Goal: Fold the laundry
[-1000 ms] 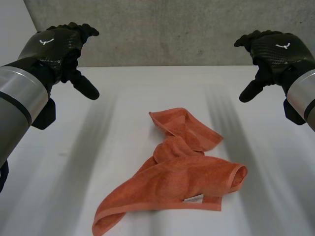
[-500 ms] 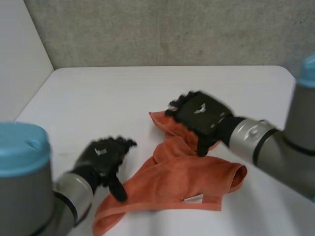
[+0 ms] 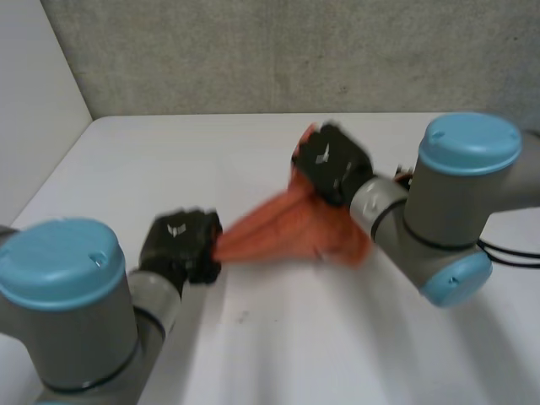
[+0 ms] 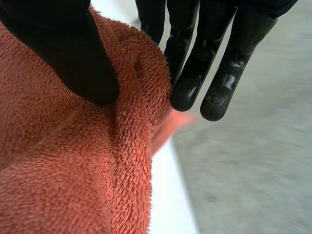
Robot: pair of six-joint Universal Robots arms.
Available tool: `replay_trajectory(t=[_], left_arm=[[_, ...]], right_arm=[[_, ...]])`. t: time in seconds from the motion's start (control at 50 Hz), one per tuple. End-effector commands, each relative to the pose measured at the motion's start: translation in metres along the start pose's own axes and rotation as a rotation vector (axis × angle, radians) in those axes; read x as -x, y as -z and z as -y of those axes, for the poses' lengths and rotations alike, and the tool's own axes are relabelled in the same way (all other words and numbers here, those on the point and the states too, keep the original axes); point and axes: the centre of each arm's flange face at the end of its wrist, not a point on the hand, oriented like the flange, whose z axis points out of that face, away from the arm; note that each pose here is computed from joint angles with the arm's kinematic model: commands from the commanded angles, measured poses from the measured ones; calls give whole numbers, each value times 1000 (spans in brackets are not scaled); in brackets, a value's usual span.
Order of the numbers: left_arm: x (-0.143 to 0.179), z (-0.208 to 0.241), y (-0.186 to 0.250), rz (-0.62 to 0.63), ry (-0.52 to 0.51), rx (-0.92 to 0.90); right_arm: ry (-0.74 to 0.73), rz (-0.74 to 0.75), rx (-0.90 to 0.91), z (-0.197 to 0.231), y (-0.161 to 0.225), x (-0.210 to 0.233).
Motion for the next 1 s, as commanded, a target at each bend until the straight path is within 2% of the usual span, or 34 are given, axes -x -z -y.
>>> replay_trajectory(t=[0.02,0.06,0.08,0.12,0.2,0.24,0.28,0.36,0.4,0.48,0.58,0.68,0.78,0.82,0.92,1.0], left_arm=[[37,98,-32,138,-37,-340],[40,108,-33,151,-34,-377],[47,138,-33,175,-22,-500],[48,142,-34,180,-21,-525],[48,144,-36,180,-21,-558],[47,121,-37,170,-36,-482],[48,105,-38,167,-43,-435],[45,77,-35,142,-62,-354],[45,66,-35,125,-68,-320],[51,56,-36,126,-72,-285],[56,53,-36,128,-73,-271],[52,59,-32,105,-77,-292],[48,86,-19,79,-77,-382],[44,118,-4,45,-77,-491],[37,177,33,-14,-86,-703],[32,201,51,-55,-99,-787]], right_arm=[[-319,-376,-171,52,16,-88],[-388,-409,-197,59,25,-97],[-403,-408,-195,59,27,-97],[-410,-396,-176,56,31,-94],[-402,-274,-12,40,49,-68],[-388,-174,96,32,60,-48],[-392,34,289,16,84,-14],[-440,255,431,10,111,16],[-460,285,422,11,112,18],[-494,253,362,14,106,12],[-554,118,237,27,95,-15],[-612,-22,208,10,85,-46],[-647,-56,212,2,79,-56],[-665,-53,214,0,75,-55],[-718,-10,240,-18,47,-45],[-744,48,222,-21,33,-41]])
